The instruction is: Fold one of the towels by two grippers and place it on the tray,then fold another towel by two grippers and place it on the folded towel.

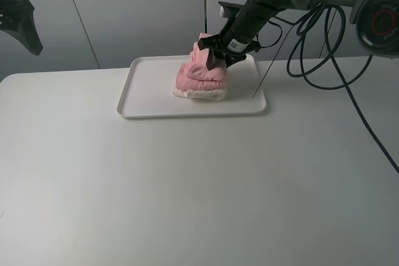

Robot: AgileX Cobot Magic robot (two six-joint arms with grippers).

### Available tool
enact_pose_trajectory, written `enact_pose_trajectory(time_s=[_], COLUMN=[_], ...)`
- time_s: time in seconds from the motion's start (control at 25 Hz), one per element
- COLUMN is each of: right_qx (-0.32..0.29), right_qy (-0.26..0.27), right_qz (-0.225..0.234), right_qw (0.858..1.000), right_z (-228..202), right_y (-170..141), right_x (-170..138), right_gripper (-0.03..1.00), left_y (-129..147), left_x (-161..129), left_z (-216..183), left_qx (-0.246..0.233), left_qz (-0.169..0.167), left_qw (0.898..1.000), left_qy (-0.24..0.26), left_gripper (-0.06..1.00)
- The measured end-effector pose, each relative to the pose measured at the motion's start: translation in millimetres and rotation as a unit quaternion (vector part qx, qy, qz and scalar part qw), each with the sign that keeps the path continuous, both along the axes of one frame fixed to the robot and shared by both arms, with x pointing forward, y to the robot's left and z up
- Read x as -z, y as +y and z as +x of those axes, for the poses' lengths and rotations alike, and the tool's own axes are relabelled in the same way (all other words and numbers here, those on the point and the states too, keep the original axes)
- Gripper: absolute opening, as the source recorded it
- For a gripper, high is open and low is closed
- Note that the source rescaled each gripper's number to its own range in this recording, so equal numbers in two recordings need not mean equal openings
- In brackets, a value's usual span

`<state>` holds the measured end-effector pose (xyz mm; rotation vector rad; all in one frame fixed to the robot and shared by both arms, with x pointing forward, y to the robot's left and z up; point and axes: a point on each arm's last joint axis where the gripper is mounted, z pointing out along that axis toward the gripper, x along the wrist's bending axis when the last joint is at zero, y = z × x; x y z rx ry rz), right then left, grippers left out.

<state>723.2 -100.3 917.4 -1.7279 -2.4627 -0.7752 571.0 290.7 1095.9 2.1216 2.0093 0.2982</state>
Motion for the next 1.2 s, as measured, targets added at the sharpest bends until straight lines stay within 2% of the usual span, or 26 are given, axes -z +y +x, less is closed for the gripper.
enact_pose_trajectory(time_s=[0.08,0.16,0.24,0.32,0.52,0.88,1.2], right_qx=[0.002,0.001,0.0,-0.005,-0.021,-0.056,-0.064], right_qy=[0.001,0.001,0.001,0.001,0.001,-0.047,-0.036], right_qz=[0.0,0.001,0.001,0.001,-0.002,-0.069,-0.079], right_qw=[1.0,1.0,1.0,1.0,1.0,0.995,0.994], right_z=[0.0,-0.4,-1.2,-3.0,-9.0,-12.4,-17.4], right_y=[0.0,1.0,2.8,7.1,20.0,16.3,13.8], right_x=[0.0,0.0,0.0,0.0,0.1,-25.7,-34.6], right_gripper=[0.73,0.85,0.94,0.99,1.0,1.0,1.0], left_y=[0.0,0.0,0.0,0.0,0.0,-0.1,-0.1], left_x=[-0.2,-0.2,-0.3,-0.3,-0.4,-0.9,-1.0], left_z=[0.0,0.0,0.4,0.6,0.8,2.4,2.8], left_qx=[0.001,0.001,0.002,0.002,0.002,0.002,0.002], left_qz=[0.0,0.0,0.001,0.001,0.001,0.0,0.0], left_qw=[1.0,1.0,1.0,1.0,1.0,1.0,1.0], left_qy=[0.0,0.0,-0.003,-0.003,-0.005,-0.014,-0.016], left_gripper=[1.0,1.0,1.0,1.0,1.0,1.0,1.0])
